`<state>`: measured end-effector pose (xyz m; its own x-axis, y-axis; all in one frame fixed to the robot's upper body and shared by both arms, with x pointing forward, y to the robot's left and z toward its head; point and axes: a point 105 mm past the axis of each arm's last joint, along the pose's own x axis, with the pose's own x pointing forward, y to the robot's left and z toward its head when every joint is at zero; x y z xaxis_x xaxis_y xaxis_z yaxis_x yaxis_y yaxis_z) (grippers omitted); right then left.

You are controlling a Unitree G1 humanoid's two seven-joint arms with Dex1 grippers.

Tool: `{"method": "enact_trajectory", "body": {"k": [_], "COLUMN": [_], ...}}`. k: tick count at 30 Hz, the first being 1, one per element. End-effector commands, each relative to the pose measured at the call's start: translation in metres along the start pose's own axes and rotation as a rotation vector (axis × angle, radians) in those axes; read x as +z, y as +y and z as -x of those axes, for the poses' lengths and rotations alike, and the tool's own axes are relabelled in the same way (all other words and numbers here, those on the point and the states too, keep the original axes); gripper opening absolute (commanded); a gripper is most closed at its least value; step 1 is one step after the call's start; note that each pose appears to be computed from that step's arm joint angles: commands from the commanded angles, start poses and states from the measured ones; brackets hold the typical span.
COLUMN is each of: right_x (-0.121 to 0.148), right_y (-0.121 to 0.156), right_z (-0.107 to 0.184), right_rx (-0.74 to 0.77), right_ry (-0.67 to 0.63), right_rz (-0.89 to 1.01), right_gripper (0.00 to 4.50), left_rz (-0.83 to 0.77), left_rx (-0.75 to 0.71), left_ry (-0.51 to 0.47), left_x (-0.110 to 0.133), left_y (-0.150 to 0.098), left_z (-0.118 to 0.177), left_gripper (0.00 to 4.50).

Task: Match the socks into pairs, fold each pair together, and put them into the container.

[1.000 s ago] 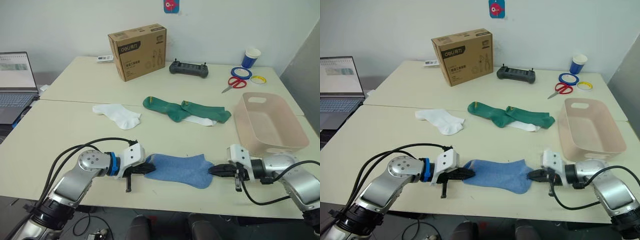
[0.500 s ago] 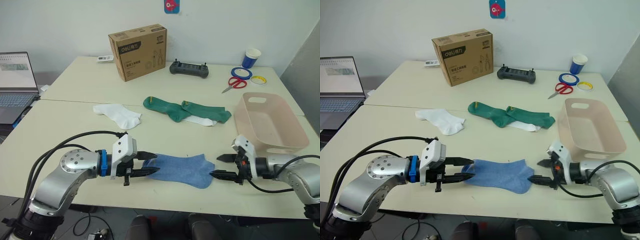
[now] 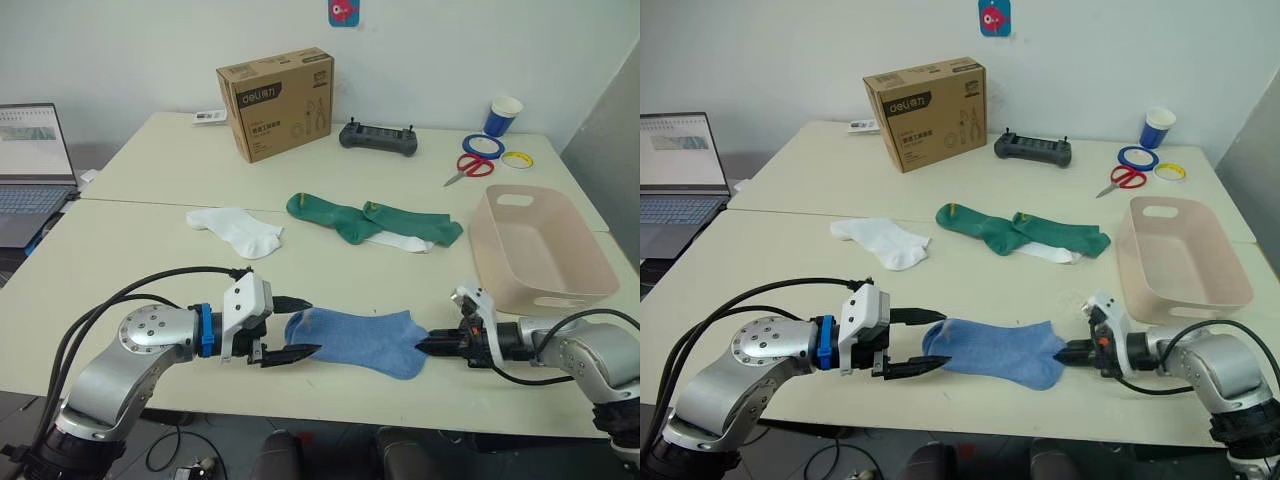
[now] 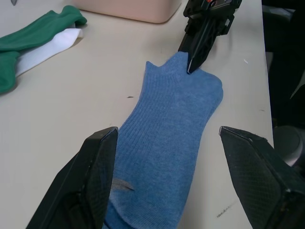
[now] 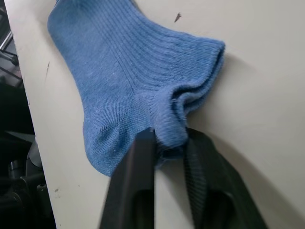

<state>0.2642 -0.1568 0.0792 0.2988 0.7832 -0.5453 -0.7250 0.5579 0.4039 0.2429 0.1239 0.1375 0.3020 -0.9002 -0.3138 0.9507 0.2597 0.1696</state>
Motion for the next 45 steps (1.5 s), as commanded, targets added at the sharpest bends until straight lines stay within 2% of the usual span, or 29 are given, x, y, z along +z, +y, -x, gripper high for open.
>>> {"method": "enact_trajectory", "body": {"k": [1,5,8,17,21,23,26,29,32,41,45], "right_x": [0.017,0.019,0.023,0.024,0.035,0.046,0.060,0.072,0.073,0.065,0.068], "right_y": [-0.001,-0.012,-0.016,-0.019,-0.013,-0.001,0.020,0.043,0.055,0.056,0.060], "right_z": [0.010,0.027,0.036,0.037,0.035,0.034,0.031,0.023,0.005,-0.045,-0.052], "right_rx": [0.025,0.016,0.032,0.067,0.088,0.135,0.227,0.320,0.355,0.346,0.371], "right_ry": [-0.063,-0.026,0.003,0.051,0.034,0.006,-0.037,-0.056,-0.055,-0.048,-0.066], "right_rz": [-0.038,-0.008,0.009,0.029,0.037,0.035,0.035,0.029,0.033,0.039,0.012], "right_gripper": [0.05,0.05,0.00,0.00,0.00,0.00,0.00,0.00,0.00,0.00,0.00], "left_rz": [-0.036,-0.036,-0.046,-0.059,-0.040,-0.065,-0.067,-0.072,-0.046,-0.051,-0.050], "left_rx": [-0.004,-0.022,-0.042,-0.081,-0.146,-0.156,-0.154,-0.149,-0.152,-0.156,-0.152], "left_ry": [-0.018,-0.024,-0.004,0.051,0.123,0.221,0.267,0.264,0.209,0.212,0.216], "left_x": [0.006,0.005,0.000,-0.010,-0.027,-0.046,-0.061,-0.064,-0.056,-0.055,-0.056], "left_y": [-0.002,0.000,0.006,0.021,0.011,0.011,0.012,0.013,0.011,0.012,0.013], "left_z": [-0.001,-0.010,-0.026,-0.067,-0.073,-0.071,-0.069,-0.072,-0.080,-0.078,-0.076], "left_gripper": [3.54,3.54,2.96,0.02,0.02,0.02,0.02,0.02,0.02,0.02,0.02]}}
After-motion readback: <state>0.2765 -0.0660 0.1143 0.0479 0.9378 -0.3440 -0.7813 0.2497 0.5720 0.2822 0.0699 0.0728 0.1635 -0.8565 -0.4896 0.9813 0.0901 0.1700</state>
